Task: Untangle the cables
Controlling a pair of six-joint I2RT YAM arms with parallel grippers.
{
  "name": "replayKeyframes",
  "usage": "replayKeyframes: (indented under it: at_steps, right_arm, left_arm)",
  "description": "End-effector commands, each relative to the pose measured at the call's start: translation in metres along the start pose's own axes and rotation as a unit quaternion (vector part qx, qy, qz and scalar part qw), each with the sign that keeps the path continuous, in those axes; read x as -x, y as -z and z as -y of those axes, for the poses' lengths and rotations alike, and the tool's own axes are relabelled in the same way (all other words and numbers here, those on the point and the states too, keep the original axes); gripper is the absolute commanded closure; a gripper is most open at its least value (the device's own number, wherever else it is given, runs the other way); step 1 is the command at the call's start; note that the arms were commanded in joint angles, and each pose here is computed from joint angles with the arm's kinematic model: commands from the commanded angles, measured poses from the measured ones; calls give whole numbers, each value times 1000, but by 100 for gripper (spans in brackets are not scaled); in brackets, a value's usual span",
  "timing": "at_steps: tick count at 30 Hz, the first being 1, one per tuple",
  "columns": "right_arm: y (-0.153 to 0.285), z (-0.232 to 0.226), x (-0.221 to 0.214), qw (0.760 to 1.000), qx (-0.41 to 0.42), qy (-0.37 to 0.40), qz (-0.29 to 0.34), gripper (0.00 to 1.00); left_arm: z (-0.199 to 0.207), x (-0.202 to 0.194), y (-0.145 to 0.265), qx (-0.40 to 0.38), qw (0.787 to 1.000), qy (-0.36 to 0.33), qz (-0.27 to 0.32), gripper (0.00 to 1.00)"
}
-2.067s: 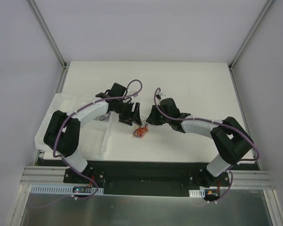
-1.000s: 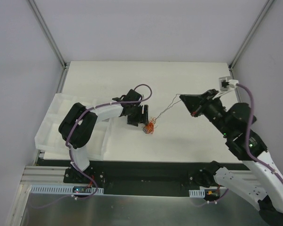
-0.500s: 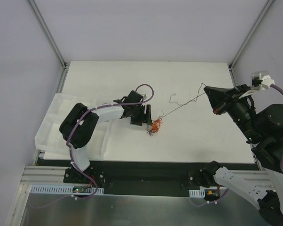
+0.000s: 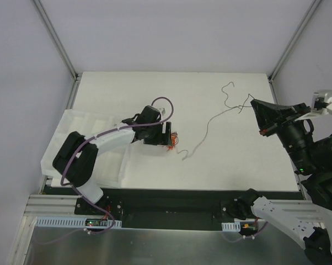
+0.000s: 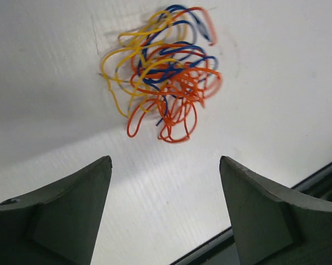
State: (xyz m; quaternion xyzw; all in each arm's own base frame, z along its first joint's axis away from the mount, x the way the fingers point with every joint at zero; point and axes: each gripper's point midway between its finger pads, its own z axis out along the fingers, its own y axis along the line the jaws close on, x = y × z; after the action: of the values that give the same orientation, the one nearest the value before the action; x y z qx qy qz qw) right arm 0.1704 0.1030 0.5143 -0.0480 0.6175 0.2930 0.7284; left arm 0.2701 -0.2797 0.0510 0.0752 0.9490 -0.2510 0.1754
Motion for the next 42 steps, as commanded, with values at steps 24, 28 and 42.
replayKeyframes:
  at_steps: [24,28,42]
  right_arm:
    - [12,30,-174,978,-39,-43,-202,99]
    - [17,28,-232,961,-26,-70,-267,99]
    - [21,7,-391,879,5,-215,-426,94]
  left_arm:
    - [159,38,212,-314,901,-231,191,18]
    - [154,31,190,-298,912,-225,172,18]
    - [127,2,117,-219,955,-184,83,25]
